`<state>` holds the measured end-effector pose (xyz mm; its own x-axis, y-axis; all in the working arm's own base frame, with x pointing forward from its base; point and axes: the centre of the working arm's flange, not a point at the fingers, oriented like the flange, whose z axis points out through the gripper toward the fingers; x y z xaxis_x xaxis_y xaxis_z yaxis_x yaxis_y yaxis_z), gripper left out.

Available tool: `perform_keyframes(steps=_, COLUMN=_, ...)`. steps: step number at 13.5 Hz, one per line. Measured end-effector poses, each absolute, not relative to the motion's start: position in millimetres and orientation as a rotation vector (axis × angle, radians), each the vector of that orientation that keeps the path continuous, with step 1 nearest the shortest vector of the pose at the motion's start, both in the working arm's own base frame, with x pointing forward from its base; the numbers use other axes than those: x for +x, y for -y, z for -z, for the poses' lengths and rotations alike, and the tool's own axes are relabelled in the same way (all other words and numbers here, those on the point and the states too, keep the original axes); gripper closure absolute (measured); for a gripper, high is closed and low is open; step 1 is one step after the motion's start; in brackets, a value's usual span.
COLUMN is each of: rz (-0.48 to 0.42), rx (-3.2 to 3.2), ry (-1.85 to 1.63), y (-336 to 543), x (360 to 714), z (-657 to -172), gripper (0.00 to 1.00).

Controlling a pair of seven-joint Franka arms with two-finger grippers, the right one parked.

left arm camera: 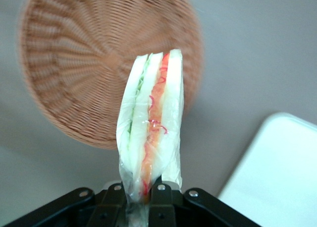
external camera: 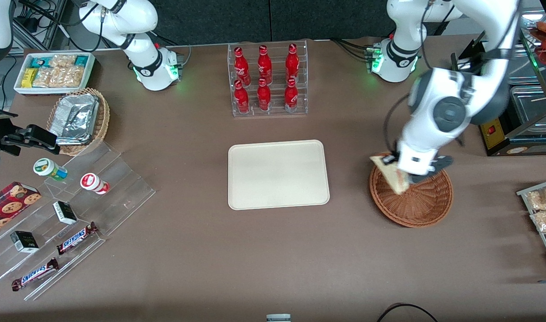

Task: Place sandwich from basket to tray
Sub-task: 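Carry the held sandwich over to the white tray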

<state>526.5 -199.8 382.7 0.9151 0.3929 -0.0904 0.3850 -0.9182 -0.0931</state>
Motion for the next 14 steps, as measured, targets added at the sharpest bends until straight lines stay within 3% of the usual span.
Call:
perform_keyframes(steps=9, rz=-0.252, rx=-3.098, ry=0.235, y=408, x=513, z=-314, gripper=0.85)
perform_keyframes(steps=14, rz=-0.202, rx=-3.105, ry=0.152, y=465, x=502, z=-282, gripper=0.85)
